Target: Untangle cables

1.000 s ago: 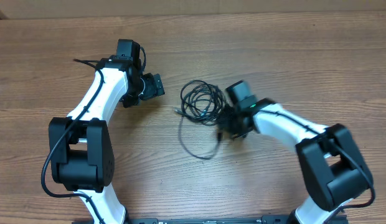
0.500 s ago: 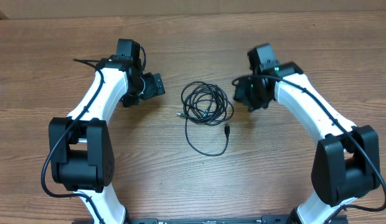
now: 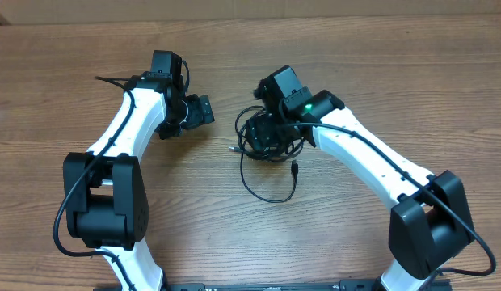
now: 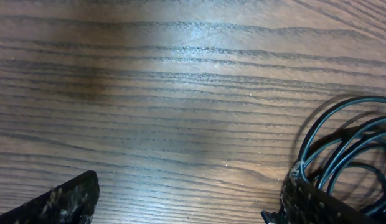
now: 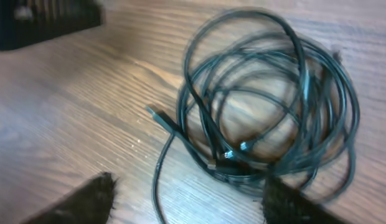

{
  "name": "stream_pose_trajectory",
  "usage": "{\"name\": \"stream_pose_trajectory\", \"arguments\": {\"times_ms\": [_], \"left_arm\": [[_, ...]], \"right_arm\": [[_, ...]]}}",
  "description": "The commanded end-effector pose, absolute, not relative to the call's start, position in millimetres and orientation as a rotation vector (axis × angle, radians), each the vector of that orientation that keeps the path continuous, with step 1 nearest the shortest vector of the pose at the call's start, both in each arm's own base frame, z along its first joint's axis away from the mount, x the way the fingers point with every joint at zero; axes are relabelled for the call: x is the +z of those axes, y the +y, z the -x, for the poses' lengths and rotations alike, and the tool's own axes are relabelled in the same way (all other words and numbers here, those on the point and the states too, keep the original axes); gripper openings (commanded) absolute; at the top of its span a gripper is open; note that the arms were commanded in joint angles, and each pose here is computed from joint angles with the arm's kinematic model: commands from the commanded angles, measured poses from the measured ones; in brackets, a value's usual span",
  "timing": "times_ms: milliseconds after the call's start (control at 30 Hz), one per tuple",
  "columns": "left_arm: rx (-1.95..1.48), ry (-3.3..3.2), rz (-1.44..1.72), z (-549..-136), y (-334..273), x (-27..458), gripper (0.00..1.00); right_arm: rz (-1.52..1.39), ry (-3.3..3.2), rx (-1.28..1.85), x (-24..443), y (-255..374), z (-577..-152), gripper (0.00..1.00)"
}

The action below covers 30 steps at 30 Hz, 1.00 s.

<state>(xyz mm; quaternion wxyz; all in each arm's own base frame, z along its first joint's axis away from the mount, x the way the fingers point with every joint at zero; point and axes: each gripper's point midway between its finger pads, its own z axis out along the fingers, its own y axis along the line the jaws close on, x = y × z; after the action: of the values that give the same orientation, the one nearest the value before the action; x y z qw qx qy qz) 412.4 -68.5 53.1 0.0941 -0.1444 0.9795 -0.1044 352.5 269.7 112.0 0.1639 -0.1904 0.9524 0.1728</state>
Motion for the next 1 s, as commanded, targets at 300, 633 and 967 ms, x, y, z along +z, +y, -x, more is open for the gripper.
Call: {"name": "stream_pose_trajectory", "arguments": {"times_ms": [300, 633, 967], "left_arm": [[-0.298, 2.915, 0.438, -411.0, -66.7, 47.6, 0.95], [-0.298, 2.915, 0.439, -411.0, -66.7, 47.5, 0.96], [-0.298, 2.915, 0.439, -411.0, -66.7, 47.5, 0.96]], "right_arm": [[1.118, 2.530, 0.401, 62.1, 284.0, -319.3, 0.70], [1.288, 2.331, 0.209, 31.9, 270.8, -332.9, 0.61], [1.407, 2.290, 0.170, 19.1, 268.9, -331.6, 0.56]]}}
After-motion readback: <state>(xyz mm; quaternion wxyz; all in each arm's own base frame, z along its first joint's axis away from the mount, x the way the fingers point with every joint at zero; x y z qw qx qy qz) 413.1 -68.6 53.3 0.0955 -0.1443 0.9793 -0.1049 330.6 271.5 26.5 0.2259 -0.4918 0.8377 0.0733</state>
